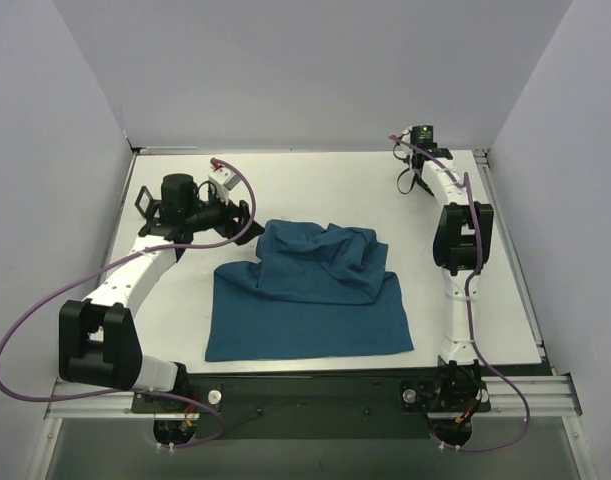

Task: Remove the brooch from the garment
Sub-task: Place the brooch in the brooch box.

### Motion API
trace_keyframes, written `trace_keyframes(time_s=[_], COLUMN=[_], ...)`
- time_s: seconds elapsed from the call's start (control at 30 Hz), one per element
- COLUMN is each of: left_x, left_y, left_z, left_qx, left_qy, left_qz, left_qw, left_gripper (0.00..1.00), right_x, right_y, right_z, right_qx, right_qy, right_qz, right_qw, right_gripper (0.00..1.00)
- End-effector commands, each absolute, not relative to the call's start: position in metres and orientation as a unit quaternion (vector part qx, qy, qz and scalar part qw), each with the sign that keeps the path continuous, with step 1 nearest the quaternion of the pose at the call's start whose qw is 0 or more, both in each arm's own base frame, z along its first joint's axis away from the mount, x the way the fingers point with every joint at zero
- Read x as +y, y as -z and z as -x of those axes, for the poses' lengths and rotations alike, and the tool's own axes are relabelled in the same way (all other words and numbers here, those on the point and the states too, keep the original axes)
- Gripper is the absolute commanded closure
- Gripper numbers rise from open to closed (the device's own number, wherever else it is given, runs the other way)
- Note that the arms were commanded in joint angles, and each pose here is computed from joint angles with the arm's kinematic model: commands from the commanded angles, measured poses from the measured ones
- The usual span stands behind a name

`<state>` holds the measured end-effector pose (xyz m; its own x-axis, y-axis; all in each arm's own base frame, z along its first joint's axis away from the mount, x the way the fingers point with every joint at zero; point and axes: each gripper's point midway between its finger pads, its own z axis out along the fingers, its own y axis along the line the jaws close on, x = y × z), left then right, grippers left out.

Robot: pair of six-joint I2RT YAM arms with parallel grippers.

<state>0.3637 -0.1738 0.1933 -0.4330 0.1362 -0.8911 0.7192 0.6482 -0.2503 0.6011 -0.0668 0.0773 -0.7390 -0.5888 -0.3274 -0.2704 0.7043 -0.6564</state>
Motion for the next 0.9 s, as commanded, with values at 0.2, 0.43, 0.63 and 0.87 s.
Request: trace_keyframes(time_s=[0.2, 0.43, 0.63, 0.87], left_x=[-0.171, -0.170, -0.171, -0.171], left_y=[-0.201, -0.199, -0.197, -0.194], left_z=[-0.372, -0.374, -0.376, -0.377], left_qx=[0.775, 0.778, 0.780, 0.781], left_qy=[0.309, 0.307, 0.308, 0.310], left_qz=[-0.273, -0.269, -0.266, -0.265], left_qw=[0.479, 0.478, 0.475, 0.473], left_gripper=[0.03, 0.03, 0.03, 0.03], right_x=[-0.086, -0.085, -0.084, -0.082], right_y=[-0.068, -0.056, -0.055, -0.053], right_z=[-0.622, -0.622, -0.621, -0.620], right_qx=[0.855, 0.854, 0.850, 0.841], right_qy=[0.360, 0.357, 0.361, 0.376], right_qz=[0.267, 0.269, 0.271, 0.276], right_qw=[0.262, 0.267, 0.271, 0.273], right_gripper=[1.00, 1.00, 1.00, 0.82])
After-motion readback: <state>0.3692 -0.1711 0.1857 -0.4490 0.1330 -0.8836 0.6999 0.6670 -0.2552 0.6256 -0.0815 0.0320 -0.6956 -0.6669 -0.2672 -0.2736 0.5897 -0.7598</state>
